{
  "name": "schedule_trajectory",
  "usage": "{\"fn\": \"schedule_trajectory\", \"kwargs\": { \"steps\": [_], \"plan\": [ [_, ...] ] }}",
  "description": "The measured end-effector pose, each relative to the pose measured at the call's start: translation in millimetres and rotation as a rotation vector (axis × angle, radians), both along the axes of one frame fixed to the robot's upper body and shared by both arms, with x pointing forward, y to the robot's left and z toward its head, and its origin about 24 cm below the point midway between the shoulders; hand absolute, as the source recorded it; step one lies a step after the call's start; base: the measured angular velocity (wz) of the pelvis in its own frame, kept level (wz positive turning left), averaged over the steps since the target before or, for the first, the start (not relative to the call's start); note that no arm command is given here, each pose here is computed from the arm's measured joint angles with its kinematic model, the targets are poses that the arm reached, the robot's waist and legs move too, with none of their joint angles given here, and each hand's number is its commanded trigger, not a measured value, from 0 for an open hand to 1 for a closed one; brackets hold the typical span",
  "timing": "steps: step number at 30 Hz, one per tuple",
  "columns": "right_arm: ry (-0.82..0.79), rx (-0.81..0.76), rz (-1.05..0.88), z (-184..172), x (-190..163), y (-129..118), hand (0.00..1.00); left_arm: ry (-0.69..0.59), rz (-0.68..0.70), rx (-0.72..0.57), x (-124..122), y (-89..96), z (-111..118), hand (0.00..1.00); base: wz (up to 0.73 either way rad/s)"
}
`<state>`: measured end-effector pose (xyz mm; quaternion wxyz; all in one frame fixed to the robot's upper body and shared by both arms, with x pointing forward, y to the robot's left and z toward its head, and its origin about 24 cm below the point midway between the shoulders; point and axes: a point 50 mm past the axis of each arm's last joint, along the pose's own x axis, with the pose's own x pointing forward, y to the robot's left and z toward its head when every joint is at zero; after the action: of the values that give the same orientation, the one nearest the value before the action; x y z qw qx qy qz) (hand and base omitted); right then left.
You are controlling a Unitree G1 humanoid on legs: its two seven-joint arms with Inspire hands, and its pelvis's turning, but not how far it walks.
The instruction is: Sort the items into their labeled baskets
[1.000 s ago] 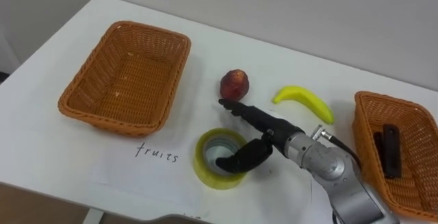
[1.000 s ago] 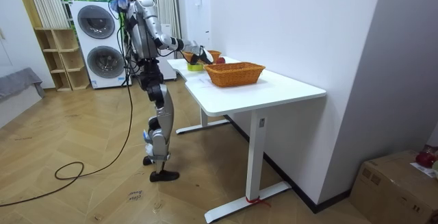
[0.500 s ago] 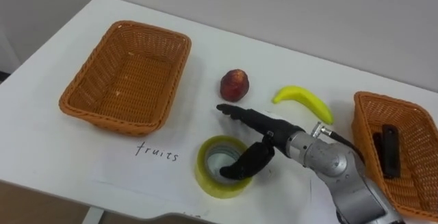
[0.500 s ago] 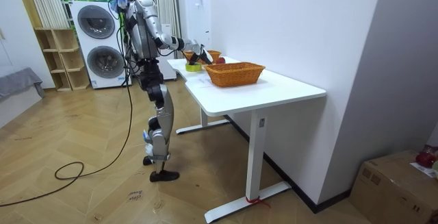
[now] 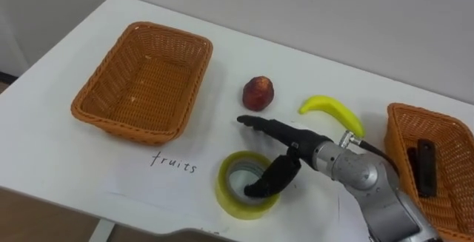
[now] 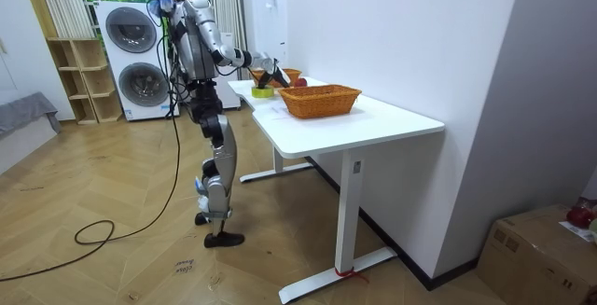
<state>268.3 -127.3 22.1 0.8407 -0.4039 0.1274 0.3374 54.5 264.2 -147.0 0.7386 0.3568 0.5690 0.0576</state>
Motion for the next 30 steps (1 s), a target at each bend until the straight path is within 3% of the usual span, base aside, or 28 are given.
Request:
{"fn": "schedule_trajectory", "kwargs": {
  "steps": [8, 30],
  "plan": [
    [-0.053, -0.079, -0.009, 0.0, 4.8, 0.9, 1.0, -0.005, 0.002, 0.002, 1.5, 1.2, 0.6, 0.0, 0.0],
    [-0.041, -0.084, -0.019, -1.8, 5.8, -0.4, 1.0, -0.021, -0.001, 0.031, 4.9, 4.8, 2.5, 0.0, 0.0]
  ]
}}
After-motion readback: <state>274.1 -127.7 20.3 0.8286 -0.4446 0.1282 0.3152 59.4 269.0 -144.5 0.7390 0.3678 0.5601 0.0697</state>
